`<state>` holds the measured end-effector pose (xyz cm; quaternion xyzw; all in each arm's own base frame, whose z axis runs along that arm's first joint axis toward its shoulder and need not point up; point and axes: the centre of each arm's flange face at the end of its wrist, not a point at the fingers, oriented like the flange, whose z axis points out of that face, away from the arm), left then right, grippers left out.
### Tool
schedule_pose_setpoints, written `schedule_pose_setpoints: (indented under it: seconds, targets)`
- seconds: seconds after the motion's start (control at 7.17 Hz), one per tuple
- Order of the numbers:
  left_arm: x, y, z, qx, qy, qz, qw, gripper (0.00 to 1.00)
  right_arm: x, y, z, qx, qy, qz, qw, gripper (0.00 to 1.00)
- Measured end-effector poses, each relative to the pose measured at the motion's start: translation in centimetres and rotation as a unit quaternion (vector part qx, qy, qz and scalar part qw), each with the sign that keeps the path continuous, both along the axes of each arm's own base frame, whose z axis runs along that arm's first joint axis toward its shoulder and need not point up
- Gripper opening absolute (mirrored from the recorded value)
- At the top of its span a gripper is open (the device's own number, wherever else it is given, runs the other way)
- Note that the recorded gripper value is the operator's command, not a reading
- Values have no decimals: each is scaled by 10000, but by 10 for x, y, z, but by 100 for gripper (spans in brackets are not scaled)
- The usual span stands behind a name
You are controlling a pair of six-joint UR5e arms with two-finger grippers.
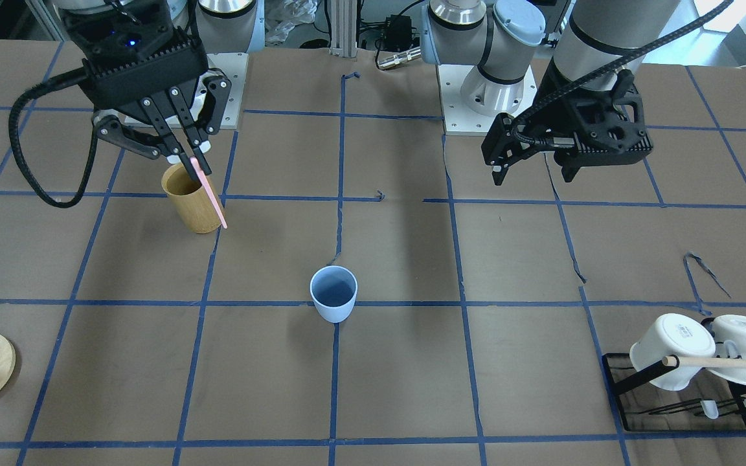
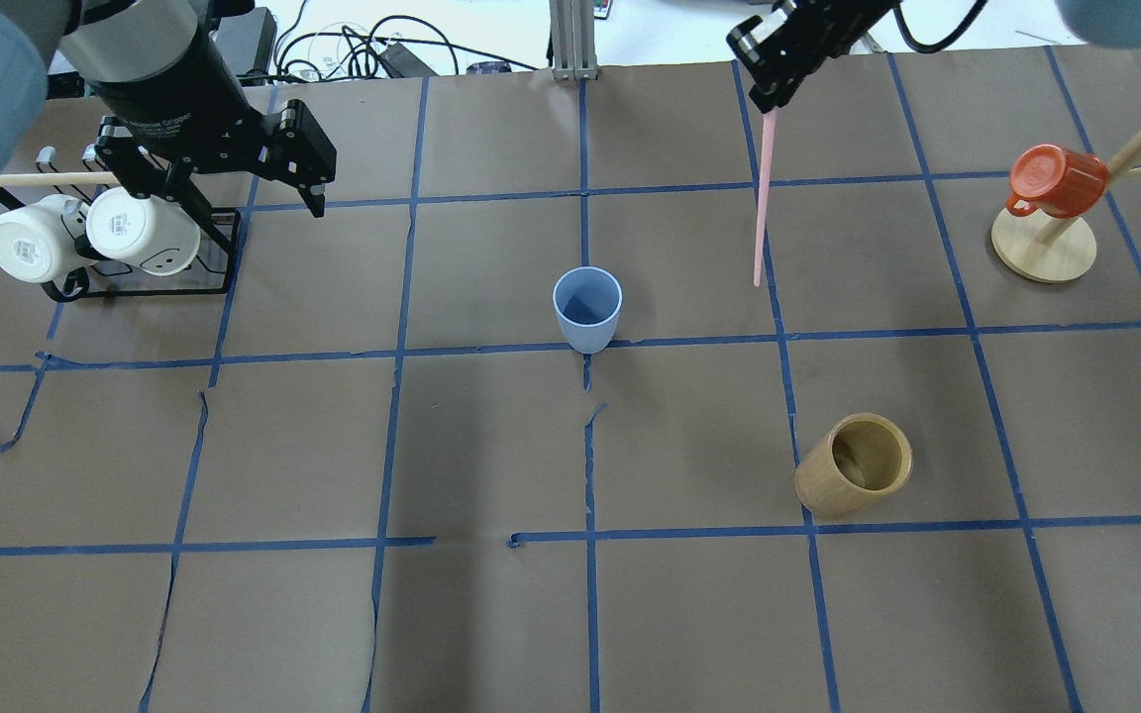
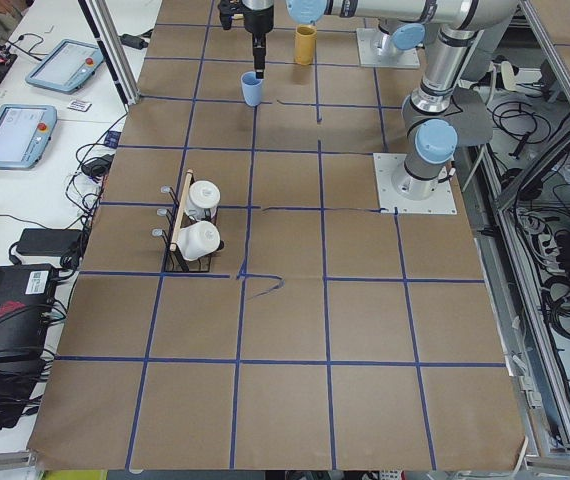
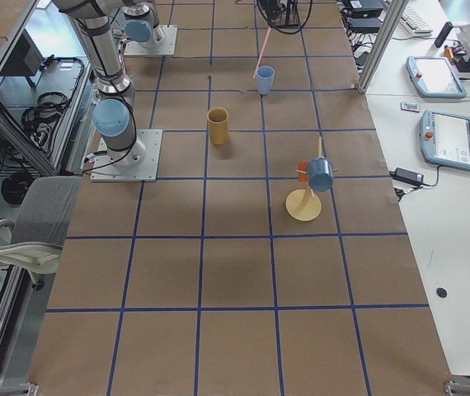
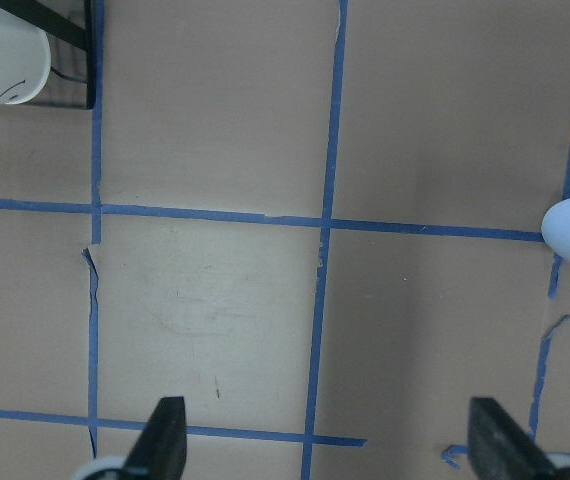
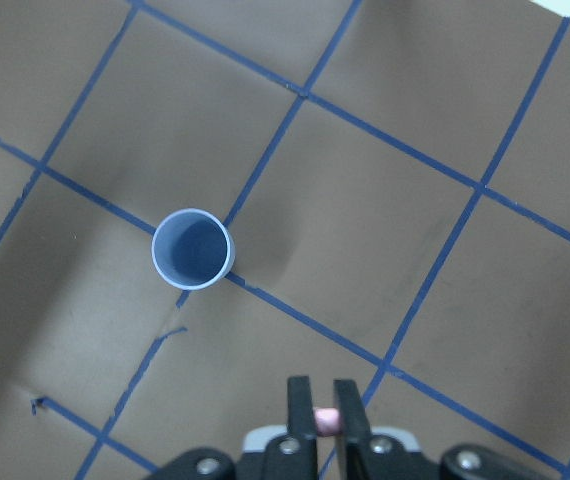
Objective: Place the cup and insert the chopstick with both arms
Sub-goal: 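Carry the pink chopstick with the right gripper over the blue cup, then lower the pink chopstick into the blue cup with the right gripper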
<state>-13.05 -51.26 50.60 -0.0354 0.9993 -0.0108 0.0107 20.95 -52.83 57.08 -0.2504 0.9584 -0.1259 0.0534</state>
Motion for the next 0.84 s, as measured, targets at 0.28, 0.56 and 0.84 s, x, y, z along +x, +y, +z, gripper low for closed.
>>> schedule_pose_setpoints:
  seconds: [0.28,0.56,0.84]
  targets:
    - [-2,1,1,-7,-9,-15,10000,100,39,-17,-18,-185,-352,-239,9989,0]
    - [-2,3,4,-24,-13,-21,10000,100,79,-24,-53,-223,-490,-171,9984,0]
    - [-2,3,5,-30,-14,-22,10000,100,101,-26,-93,-194,-592,-325,9975,0]
